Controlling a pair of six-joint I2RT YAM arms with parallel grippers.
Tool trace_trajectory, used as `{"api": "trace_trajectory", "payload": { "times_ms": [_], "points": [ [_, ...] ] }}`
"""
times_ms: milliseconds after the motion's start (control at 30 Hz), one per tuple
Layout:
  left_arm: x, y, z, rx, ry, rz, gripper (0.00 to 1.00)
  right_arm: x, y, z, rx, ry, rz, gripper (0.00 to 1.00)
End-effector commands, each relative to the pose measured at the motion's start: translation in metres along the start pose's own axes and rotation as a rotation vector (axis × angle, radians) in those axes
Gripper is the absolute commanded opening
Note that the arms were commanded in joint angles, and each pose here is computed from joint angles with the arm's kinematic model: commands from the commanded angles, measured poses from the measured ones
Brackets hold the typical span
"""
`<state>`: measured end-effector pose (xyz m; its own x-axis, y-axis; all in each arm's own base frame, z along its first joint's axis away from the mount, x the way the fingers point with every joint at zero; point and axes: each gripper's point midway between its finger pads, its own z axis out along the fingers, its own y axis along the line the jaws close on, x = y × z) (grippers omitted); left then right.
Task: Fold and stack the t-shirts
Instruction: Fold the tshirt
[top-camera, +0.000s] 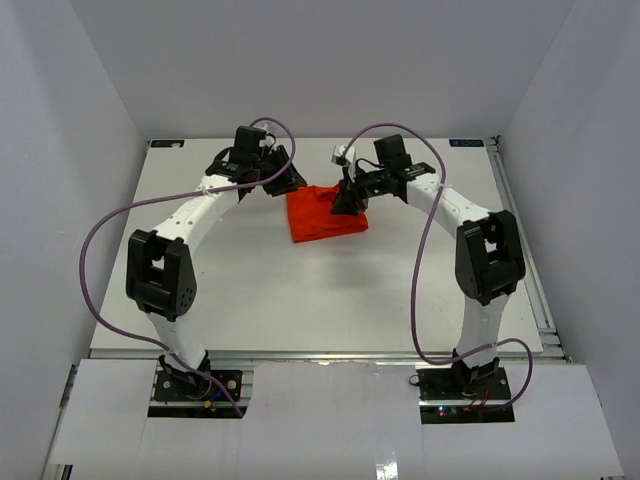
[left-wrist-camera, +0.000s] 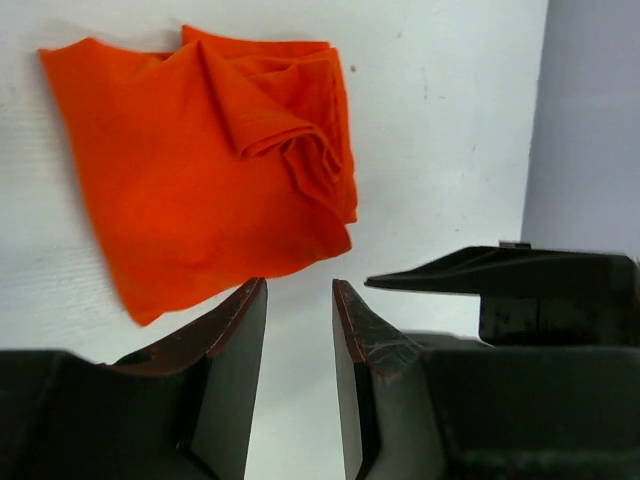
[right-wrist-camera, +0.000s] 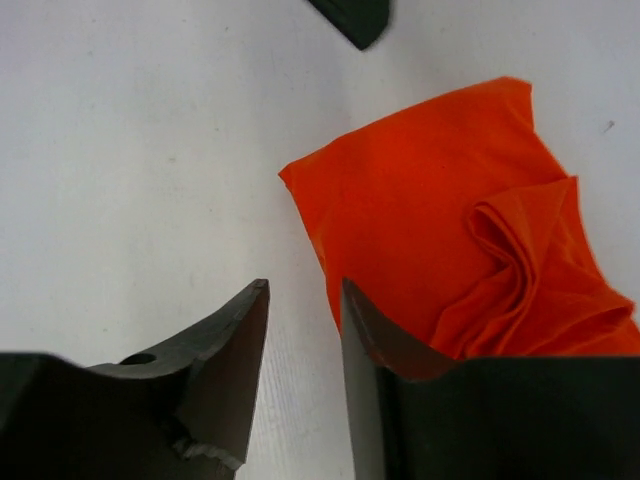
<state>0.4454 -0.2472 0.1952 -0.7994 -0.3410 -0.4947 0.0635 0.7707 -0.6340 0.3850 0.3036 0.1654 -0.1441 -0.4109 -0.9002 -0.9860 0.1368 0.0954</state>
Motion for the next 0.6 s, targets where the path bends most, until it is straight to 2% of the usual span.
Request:
{"api": "trace_trajectory", "payload": {
  "times_ms": [0, 267, 567],
  "points": [
    [0.01, 0.007, -0.017, -0.037, -0.023, 0.038, 0.43, 0.017, -0.024, 0.016, 0.066, 0.051, 0.139, 0.39],
    [0.032, 0.029, -0.026, -0.087, -0.017, -0.005, 0.43, 0.047, -0.05, 0.04, 0.107, 0.147, 0.251, 0.31],
    [0.035, 0.037, -0.028, -0.101, -0.016, -0.017, 0.44, 0.077, -0.052, 0.017, 0.197, 0.208, 0.289, 0.26]
  ]
}}
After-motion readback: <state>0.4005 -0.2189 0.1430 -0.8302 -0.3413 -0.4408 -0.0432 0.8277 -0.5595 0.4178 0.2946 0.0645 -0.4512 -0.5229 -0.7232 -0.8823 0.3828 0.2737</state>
